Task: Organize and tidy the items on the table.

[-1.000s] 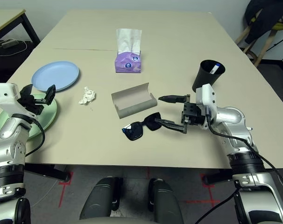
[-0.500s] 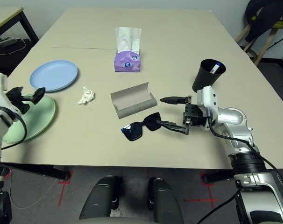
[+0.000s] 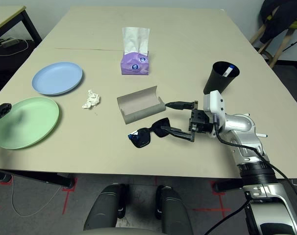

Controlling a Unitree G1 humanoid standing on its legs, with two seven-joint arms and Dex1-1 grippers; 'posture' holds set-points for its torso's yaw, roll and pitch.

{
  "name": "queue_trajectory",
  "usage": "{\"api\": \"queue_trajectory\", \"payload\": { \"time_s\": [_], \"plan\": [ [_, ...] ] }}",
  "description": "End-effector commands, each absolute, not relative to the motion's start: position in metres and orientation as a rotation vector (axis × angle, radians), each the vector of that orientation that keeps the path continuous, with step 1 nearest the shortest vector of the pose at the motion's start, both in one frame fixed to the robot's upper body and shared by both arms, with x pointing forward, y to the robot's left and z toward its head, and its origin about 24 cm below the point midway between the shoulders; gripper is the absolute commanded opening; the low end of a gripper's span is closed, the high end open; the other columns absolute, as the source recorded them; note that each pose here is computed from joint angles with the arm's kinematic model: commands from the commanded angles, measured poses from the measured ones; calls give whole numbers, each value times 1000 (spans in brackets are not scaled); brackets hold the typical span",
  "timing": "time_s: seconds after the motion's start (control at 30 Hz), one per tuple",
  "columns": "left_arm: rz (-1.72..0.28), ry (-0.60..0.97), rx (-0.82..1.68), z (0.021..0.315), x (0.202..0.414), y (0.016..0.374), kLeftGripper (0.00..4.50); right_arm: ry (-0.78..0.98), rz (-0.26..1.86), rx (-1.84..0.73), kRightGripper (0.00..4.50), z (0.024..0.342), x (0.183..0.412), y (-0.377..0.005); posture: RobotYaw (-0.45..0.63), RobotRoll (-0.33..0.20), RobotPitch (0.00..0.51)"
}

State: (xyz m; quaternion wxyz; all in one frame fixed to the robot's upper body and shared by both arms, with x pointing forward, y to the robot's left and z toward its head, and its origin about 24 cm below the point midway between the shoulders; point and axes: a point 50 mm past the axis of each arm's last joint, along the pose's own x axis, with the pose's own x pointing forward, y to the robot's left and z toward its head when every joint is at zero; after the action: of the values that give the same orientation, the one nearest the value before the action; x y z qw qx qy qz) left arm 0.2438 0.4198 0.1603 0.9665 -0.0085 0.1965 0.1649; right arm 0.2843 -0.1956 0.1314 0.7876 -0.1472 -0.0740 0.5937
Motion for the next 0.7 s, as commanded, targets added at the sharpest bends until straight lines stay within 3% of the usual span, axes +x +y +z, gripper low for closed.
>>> {"api": "queue_trajectory", "payload": {
  "time_s": [0.03,0.37,0.4,0.5,0.7],
  "plan": [
    [349,454,-57,152,235,425,4482,-154,1288,-310,4500,129,282,-192,152,0,125],
    [356,515,-120,133,229,427,4482,-161,1284,-311,4500,129,281,-190,147,0,126],
    [358,520,-123,131,228,427,4318,-162,1283,-312,4500,130,281,-189,142,0,126],
    [355,532,-128,129,227,428,3539,-165,1279,-313,4500,131,280,-189,141,0,126],
    [346,517,-137,130,228,429,1164,-164,1271,-316,4500,131,281,-189,141,0,124]
  ]
}}
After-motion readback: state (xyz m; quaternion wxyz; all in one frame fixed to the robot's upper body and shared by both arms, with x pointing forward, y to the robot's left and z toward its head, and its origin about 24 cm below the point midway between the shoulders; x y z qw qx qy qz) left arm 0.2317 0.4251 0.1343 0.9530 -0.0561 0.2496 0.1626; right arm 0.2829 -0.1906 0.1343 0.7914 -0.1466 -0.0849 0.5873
